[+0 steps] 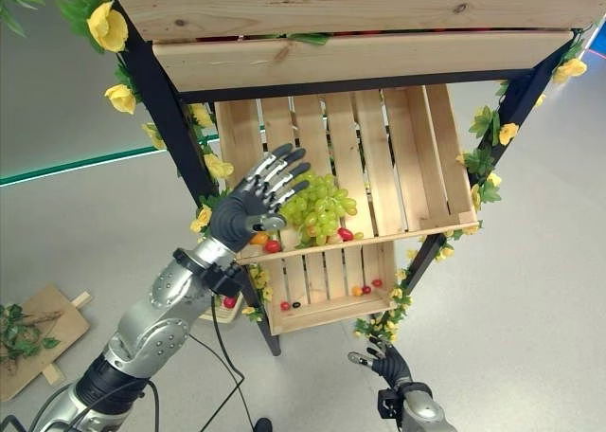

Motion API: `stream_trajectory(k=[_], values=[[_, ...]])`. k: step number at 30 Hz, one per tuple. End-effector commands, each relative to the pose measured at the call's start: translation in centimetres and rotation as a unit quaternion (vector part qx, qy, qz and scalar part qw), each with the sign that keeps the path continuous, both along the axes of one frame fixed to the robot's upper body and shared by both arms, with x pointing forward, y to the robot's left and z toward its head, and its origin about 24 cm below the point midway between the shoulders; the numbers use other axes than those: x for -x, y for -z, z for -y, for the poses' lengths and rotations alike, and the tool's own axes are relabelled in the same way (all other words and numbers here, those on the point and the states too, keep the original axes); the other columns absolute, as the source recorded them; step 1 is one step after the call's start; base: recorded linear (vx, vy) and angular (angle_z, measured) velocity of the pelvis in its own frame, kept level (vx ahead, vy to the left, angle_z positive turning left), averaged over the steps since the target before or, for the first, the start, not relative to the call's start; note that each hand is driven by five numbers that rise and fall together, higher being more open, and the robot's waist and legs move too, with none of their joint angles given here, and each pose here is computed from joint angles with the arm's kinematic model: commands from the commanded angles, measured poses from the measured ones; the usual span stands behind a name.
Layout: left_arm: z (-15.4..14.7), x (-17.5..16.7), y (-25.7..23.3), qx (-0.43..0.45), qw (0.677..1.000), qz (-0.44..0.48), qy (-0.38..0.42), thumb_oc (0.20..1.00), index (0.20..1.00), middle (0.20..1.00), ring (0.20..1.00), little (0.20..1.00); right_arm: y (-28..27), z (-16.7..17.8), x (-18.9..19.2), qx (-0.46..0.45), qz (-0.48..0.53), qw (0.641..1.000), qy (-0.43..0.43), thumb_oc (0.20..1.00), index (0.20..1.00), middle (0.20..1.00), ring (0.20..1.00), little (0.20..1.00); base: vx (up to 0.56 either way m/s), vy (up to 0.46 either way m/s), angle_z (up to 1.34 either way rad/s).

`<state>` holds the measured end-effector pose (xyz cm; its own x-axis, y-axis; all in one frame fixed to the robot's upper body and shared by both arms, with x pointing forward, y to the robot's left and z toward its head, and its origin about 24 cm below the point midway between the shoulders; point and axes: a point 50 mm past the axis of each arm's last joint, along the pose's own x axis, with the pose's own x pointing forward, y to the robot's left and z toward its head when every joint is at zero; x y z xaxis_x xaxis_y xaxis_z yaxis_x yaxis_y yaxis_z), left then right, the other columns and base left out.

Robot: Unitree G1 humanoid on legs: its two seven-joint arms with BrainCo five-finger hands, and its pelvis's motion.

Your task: Pick up the fruits from the basket on one side to the basket on the other side

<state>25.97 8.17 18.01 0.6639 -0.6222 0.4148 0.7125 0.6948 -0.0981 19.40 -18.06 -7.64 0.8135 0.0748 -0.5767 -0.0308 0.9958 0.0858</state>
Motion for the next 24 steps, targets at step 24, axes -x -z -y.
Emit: stream_trajectory(k=[24], values=[[-4.6, -1.4, 1.6, 0.019, 0.99, -0.013, -0.136, 1.0, 1.0, 1.0, 1.0, 1.0, -7.1, 3.8, -3.3, 0.022, 0.184, 0.978, 0.094, 1.0, 1.0, 1.0, 1.0, 1.0, -0.05, 0.013, -1.13]])
